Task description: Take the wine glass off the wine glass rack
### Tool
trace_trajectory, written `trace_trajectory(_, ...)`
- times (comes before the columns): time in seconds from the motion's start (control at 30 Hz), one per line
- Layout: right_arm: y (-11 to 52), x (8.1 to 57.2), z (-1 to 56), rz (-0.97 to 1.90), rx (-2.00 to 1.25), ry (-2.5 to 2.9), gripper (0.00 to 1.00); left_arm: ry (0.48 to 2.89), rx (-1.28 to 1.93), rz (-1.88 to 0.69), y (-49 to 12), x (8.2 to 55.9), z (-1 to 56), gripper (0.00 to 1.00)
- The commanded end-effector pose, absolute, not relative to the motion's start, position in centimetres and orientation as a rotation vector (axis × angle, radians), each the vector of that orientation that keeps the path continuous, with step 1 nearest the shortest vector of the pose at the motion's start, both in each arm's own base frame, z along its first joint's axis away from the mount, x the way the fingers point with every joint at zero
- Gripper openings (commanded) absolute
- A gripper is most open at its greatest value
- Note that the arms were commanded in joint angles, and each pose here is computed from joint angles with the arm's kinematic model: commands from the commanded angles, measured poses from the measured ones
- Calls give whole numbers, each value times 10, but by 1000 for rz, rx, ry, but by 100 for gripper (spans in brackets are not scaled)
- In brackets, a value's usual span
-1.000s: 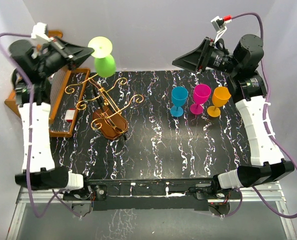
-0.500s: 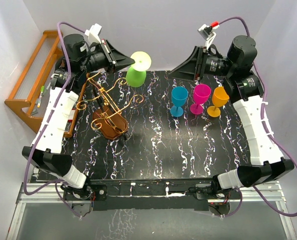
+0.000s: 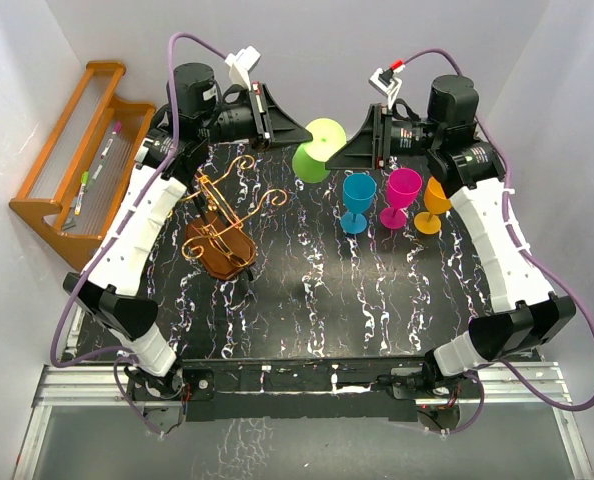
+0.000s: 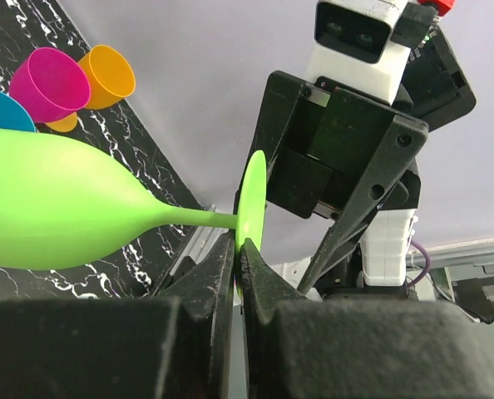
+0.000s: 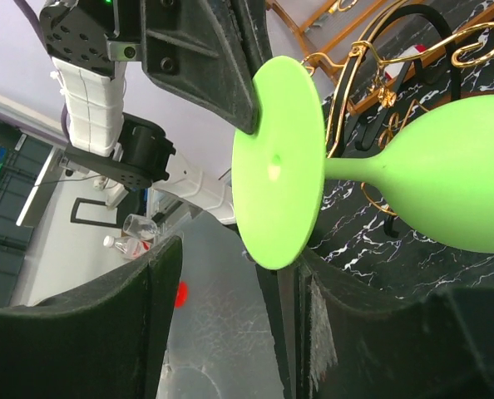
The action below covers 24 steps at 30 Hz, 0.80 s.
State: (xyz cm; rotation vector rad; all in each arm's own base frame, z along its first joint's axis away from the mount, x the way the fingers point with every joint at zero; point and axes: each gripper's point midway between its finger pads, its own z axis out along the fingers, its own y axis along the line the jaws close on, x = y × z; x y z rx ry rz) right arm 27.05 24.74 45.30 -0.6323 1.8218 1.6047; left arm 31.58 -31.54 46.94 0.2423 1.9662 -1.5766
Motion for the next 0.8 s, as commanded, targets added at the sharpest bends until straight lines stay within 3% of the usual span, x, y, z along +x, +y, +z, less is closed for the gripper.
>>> trace_trajectory(0.0, 247, 264, 473, 1565, -695, 1741, 51, 1874, 356, -1602, -315, 295, 497, 0)
trace_trajectory(0.33, 248, 280, 471, 1527, -662, 1754, 42, 1874, 439, -1644, -324, 276, 498, 0)
trace_trajectory(0.4, 248, 285, 470, 1502, -645, 1760, 34, 1868, 454, -1653, -324, 272, 500, 0)
trace_trajectory(0.5, 246, 292, 469, 1433, -622, 1755, 10, 1870, 459, -1643, -323, 270, 499, 0)
trace_trajectory(0.57, 241, 301, 467, 1339, -595, 1744, 8, 1889, 423, -1603, -321, 274, 494, 0)
trace_trajectory(0.63, 231, 310, 463, 1195, -570, 1729, 8, 1918, 349, -1539, -314, 279, 489, 24)
trace_trajectory(0.77, 200, 325, 446, 839, -568, 1671, 8, 1965, 186, -1428, -300, 289, 482, 46)
